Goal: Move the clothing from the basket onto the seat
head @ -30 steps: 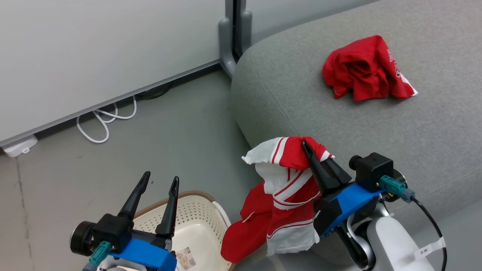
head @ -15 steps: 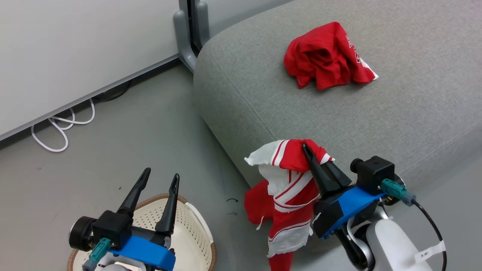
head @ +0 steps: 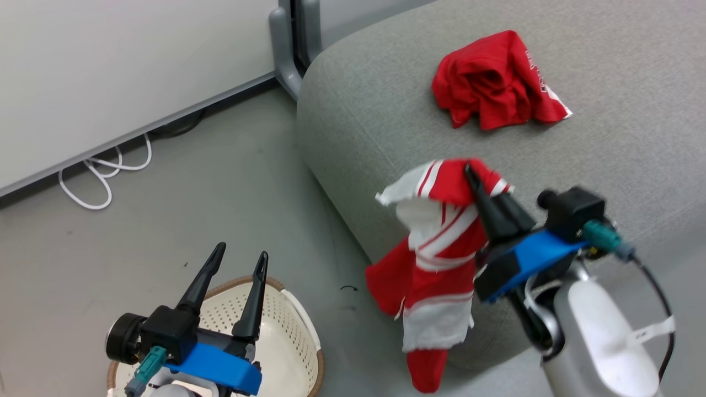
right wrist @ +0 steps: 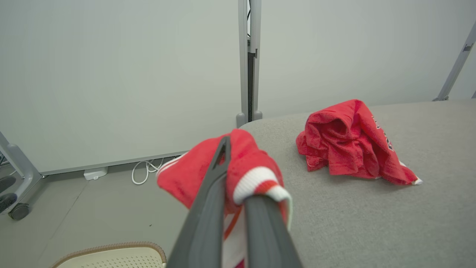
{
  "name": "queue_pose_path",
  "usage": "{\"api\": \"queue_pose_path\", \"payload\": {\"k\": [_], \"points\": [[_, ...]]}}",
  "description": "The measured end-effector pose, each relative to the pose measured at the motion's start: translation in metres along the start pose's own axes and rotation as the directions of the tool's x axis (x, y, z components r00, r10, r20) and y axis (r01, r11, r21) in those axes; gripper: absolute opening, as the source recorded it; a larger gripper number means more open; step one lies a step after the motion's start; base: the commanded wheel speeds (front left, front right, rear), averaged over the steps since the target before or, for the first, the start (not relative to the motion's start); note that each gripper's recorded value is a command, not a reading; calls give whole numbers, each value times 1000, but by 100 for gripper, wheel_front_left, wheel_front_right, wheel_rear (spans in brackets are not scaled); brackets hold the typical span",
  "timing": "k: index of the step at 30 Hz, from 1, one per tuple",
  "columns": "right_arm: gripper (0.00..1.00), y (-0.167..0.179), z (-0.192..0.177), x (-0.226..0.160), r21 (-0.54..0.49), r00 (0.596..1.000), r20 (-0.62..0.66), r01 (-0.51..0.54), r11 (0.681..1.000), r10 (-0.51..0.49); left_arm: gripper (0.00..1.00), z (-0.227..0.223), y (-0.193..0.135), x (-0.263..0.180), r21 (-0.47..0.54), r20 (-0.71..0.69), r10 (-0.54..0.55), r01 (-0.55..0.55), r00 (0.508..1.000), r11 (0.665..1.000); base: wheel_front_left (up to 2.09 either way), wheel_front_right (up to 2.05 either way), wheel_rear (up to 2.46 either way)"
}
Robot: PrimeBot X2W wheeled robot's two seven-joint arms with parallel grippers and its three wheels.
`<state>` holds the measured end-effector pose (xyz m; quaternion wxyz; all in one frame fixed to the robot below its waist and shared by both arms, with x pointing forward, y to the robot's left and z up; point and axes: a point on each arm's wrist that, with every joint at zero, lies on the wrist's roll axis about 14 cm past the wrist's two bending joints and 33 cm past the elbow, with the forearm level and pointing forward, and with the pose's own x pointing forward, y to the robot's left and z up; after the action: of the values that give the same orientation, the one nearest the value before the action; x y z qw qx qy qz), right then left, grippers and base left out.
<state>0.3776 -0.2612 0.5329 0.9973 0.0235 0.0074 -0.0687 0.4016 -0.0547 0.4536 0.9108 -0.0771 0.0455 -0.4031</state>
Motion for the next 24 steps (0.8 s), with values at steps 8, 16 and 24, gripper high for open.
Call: {"api": "queue_pose_path", "payload": {"k": [8,16,24], "points": [[0,-17,66,52,-27,992,127,24,999,-20,100,-4,16,4,-5,7,23,-23,1000,1000,0,0,0],[0,-64,151,100,-69,962,259,101,993,-80,100,-14,40,12,-2,8,36,-36,999,999,0,0,0],[0,-112,234,130,-109,884,439,231,967,-162,100,-35,70,19,-23,-3,63,-63,998,998,0,0,0]]}}
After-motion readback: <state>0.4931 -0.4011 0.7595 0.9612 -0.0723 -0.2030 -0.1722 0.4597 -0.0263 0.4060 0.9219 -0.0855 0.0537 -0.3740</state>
